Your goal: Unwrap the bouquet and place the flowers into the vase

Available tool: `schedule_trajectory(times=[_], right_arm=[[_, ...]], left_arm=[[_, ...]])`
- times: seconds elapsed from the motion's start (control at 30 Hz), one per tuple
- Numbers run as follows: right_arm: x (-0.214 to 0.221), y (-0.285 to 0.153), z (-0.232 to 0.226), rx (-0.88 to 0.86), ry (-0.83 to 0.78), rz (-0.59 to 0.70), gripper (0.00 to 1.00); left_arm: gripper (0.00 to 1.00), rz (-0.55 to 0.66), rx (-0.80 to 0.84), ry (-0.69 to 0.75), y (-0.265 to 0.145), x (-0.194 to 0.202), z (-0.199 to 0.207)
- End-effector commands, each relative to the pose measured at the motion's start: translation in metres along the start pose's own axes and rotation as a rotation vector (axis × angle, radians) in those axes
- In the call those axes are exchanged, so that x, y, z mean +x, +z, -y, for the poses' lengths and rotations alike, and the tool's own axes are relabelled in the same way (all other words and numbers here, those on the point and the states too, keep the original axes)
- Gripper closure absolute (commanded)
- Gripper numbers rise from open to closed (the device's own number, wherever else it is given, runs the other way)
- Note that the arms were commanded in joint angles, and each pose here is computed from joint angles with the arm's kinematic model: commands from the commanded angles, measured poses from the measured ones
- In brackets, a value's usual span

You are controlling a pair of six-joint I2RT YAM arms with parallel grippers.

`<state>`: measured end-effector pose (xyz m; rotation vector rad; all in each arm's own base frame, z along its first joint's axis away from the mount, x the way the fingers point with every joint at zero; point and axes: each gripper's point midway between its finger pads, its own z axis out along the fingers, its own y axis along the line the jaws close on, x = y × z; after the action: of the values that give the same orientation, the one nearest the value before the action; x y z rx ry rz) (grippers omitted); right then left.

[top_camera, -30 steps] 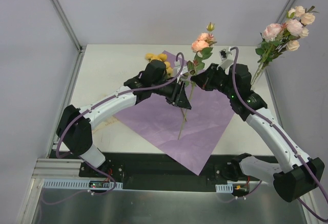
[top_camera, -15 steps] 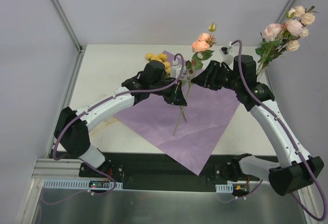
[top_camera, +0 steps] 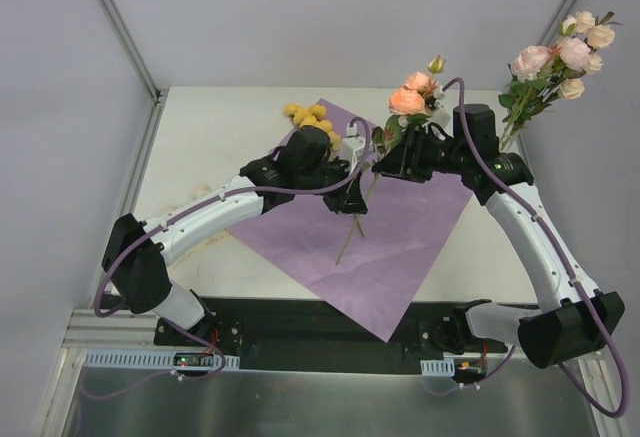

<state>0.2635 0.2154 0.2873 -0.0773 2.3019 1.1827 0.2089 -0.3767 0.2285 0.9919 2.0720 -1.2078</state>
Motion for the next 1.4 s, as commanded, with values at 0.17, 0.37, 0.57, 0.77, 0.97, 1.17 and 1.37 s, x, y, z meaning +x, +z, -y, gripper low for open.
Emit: schedule_trajectory(times=[0.17,0.37,0.57,0.77,0.97,1.17,1.37], right_arm=[[-0.009,-0.009,-0.013,-0.026,-0.048,0.029,0.69],[-0.006,-0.006,-0.012,-0.027,-0.069,0.042,0.97],[-0.015,-0.025,0.005,0.118,-0.139,0.157,0.99],[-0.052,-0.095,0.037,0.473,-0.256,0.412,0.99],[-0.103,-0.210,0.061,0.946,-0.327,0.724,0.99],[-0.140,-0.305,0.043,1.228,-0.339,0.995,0.99],[-0.176,-0.337,0.022,1.270,-0.342,1.133,0.99]], left_arm=[[1.00,0.029,0.008,0.115,-0.005,-0.013,0.018],[1.00,0.027,-0.005,0.117,-0.006,-0.013,0.017],[0.60,0.037,-0.104,0.079,-0.012,-0.021,0.007],[0.31,0.100,-0.165,0.073,-0.031,-0.033,0.008],[0.21,0.151,-0.267,0.081,-0.044,-0.040,-0.004],[0.20,0.145,-0.289,0.067,-0.042,-0.037,-0.010],[0.19,0.135,-0.285,0.054,-0.038,-0.035,-0.011]])
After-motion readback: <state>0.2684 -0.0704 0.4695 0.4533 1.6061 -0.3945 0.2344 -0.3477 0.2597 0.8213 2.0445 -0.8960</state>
